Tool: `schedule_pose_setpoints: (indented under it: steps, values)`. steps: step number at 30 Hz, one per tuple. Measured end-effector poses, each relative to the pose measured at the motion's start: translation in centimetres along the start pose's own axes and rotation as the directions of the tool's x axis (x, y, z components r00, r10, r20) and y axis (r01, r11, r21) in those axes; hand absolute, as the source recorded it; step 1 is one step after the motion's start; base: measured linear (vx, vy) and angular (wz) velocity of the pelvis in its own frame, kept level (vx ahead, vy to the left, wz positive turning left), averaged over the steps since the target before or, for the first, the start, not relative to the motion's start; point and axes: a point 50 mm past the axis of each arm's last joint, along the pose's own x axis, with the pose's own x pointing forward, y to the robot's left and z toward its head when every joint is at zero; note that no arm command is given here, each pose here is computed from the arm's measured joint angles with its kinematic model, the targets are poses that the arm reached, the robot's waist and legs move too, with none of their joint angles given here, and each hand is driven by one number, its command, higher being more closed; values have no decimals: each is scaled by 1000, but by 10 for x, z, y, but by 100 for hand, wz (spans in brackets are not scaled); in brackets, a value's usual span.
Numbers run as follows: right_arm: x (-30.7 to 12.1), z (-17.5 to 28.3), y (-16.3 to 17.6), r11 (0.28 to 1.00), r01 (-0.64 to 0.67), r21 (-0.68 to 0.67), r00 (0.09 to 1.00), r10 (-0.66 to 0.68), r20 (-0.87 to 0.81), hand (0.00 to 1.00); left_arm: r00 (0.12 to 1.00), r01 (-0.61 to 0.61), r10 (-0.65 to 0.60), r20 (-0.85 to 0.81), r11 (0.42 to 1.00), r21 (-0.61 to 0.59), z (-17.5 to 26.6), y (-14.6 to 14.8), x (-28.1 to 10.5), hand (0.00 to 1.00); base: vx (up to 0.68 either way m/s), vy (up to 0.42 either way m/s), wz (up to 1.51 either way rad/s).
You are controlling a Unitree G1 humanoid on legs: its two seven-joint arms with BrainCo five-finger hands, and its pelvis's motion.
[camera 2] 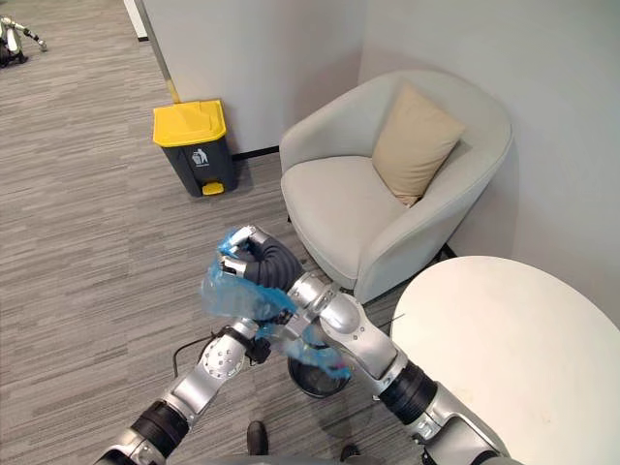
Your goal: Gather rubbish on tea table into small bin, then transfer packed bag to large trash can.
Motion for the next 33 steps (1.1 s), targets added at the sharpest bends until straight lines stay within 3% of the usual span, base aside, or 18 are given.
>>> schedule_pose_setpoints:
  steps: [9, 10, 17, 33]
  values:
    - [8, -2, -6, 999, -13, -34, 1000, 12, -19, 100, 999, 39, -39, -16, 999, 8, -4, -8, -2, 0, 0, 0, 0]
    - [8, -2, -6, 999, -13, -34, 1000, 13, -19, 100, 999, 42, -42, -16, 999, 8, -4, -8, -2, 100, 0, 0, 0]
    - [8, -2, -4, 999, -22, -33, 1000, 21, -21, 100, 998, 69, -68, -17, 996, 58, -6, -8, -4, 100, 0, 0, 0]
    - [11, -5, 7, 994, -101, -37, 994, 99, -36, 100, 993, 115, -113, -27, 992, 48, -8, -17, -5, 100, 0, 0, 0]
